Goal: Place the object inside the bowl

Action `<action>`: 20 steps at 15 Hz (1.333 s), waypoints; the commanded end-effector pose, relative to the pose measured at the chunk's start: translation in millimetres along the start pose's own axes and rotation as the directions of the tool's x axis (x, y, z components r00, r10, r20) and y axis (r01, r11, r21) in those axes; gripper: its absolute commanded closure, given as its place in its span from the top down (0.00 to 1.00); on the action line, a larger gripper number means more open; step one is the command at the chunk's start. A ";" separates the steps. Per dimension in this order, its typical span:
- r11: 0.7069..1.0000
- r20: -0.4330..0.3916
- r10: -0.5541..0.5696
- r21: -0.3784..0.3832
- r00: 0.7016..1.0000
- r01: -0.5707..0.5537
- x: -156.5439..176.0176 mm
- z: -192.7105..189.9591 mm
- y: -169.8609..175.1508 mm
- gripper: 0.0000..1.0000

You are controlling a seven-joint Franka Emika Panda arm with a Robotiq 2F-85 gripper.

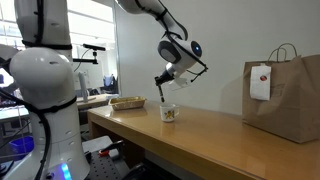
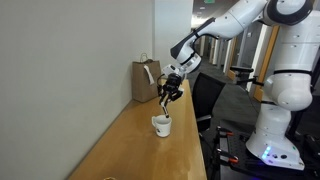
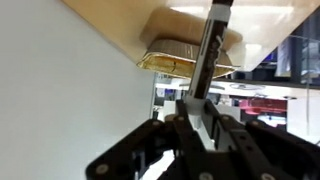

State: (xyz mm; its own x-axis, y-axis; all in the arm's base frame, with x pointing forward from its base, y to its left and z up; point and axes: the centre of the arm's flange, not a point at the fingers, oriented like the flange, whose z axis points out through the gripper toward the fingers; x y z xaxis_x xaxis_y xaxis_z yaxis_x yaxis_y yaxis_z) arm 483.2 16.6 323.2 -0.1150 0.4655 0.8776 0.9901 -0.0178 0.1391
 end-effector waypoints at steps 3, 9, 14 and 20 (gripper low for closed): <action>1.000 -0.074 0.011 -0.003 0.997 -0.011 -41.4 2.9 8.6 0.06; 1.000 -0.070 0.028 0.007 0.997 -0.027 -68.7 14.5 27.2 0.06; 0.999 -0.041 0.041 0.004 0.998 -0.041 -75.5 19.4 40.2 0.54; 0.994 0.104 0.109 -0.021 0.989 -0.108 -43.2 28.4 45.5 0.98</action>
State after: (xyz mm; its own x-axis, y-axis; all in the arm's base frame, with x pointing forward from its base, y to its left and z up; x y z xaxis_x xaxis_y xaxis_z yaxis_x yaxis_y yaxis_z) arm 538.2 6.8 261.2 -0.0639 0.4598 0.8857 0.9954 -0.0339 0.0894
